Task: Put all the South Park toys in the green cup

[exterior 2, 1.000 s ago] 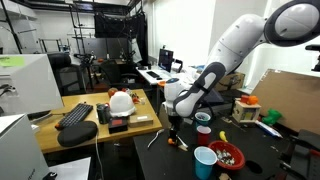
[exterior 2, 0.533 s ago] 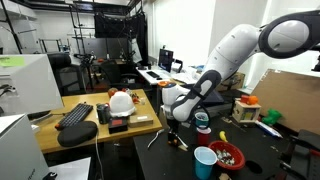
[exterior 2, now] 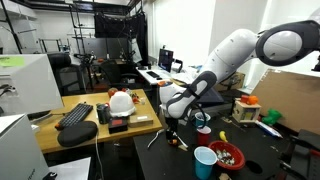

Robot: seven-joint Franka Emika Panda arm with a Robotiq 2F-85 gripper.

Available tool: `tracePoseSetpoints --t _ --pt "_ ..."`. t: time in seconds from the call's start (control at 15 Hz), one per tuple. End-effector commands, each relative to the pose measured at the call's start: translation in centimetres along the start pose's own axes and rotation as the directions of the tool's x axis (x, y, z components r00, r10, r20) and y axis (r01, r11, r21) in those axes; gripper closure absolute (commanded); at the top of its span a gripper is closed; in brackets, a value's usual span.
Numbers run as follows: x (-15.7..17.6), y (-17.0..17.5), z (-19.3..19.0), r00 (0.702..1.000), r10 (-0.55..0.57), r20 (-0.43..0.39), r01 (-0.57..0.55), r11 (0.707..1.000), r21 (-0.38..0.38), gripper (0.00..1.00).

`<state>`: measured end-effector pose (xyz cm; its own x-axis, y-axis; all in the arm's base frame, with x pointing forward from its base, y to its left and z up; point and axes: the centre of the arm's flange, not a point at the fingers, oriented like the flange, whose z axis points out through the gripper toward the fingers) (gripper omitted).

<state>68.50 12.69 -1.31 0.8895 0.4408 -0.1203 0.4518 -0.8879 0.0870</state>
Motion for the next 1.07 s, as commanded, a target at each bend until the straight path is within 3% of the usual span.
tracePoseSetpoints --t 0.0,0.6,1.0 --pt "1.4 0.7 1.4 0.998 0.034 0.043 -0.036 0.998 0.048 0.0" --pt "2.4 0.6 1.8 0.99 0.099 0.101 -0.115 0.979 0.168 0.0" --pt "2.8 0.6 1.7 0.987 0.109 0.12 -0.132 0.97 0.204 0.0"
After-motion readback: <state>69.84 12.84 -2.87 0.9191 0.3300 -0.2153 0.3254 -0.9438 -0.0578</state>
